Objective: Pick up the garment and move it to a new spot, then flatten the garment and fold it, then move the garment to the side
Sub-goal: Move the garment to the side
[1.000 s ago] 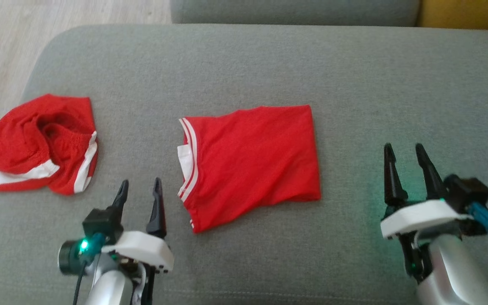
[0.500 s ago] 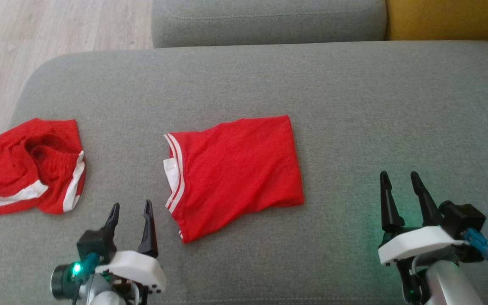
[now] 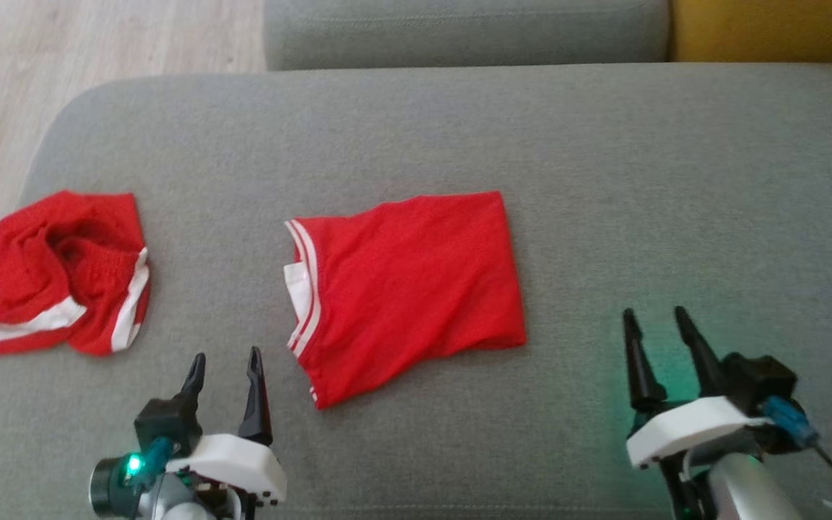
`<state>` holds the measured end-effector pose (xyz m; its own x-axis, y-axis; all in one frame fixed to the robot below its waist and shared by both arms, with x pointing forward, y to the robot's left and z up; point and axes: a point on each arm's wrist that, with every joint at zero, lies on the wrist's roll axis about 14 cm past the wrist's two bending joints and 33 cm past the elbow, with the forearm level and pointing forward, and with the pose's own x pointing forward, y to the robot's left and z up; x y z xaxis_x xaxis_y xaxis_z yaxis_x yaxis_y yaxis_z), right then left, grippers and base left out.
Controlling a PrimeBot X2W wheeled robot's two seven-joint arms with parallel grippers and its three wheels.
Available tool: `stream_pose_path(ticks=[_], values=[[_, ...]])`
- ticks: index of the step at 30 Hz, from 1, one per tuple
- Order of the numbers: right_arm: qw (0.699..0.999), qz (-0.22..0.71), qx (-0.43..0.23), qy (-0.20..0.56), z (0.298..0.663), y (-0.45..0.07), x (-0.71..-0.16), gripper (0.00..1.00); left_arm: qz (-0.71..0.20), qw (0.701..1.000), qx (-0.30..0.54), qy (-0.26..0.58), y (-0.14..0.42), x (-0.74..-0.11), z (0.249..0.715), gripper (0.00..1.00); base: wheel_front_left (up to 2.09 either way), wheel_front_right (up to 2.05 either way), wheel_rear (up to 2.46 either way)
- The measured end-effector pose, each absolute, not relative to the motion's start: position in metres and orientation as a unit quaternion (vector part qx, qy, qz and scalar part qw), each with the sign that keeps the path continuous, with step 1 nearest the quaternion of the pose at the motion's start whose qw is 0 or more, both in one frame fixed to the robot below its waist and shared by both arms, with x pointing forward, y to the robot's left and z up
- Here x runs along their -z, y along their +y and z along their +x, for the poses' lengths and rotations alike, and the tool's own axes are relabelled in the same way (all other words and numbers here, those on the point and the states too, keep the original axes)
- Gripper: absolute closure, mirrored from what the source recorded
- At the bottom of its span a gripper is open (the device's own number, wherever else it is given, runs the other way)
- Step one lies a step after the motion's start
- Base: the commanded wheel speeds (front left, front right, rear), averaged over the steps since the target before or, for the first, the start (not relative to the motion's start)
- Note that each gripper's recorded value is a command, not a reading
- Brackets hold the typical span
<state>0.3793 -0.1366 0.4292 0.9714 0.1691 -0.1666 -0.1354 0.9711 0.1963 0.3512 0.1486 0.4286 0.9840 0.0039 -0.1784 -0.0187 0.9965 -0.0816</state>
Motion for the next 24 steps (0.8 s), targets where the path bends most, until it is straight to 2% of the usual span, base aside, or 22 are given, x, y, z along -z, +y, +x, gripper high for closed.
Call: stream_pose_path(ticks=[4,14,24], values=[[0.984,0.078,-0.112,0.11,0.386,-0.115,-0.419,0.0,-0.043,0.995,-0.012,0.095,0.152,-0.425,0.35,0.0,0.0,0.0,0.0],[0.969,0.048,-0.203,0.135,0.442,-0.049,-0.416,0.0,-0.058,0.992,-0.049,0.098,0.174,-0.424,0.351,0.0,0.0,0.0,0.0],[0.947,0.022,-0.231,0.222,0.459,-0.023,-0.366,0.0,-0.062,0.987,-0.09,0.115,0.196,-0.414,0.348,0.0,0.0,0.0,0.0]])
